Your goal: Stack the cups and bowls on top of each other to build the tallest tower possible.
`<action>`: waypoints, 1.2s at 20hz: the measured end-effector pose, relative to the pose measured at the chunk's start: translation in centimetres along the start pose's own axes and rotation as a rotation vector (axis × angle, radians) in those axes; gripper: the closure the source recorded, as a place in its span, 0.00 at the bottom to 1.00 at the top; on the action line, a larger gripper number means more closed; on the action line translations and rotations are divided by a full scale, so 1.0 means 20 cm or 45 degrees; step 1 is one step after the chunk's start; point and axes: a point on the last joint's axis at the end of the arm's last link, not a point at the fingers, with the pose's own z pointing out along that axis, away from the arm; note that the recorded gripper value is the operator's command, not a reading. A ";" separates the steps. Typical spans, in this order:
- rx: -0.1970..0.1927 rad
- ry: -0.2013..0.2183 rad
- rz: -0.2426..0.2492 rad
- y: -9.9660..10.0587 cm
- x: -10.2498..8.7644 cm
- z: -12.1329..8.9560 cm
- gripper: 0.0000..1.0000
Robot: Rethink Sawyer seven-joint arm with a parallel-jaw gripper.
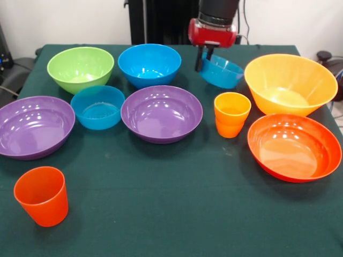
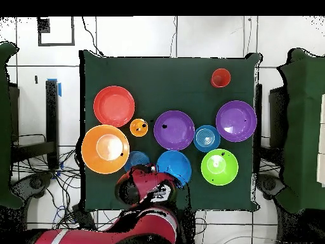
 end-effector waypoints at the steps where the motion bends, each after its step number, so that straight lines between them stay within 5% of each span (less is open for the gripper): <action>1: 0.002 0.001 0.013 -0.02 -0.01 -0.02 1.00; 12: 0.008 0.021 0.138 -0.24 -0.12 -0.26 1.00; 24: -0.022 0.018 0.144 -0.23 -0.22 -0.47 1.00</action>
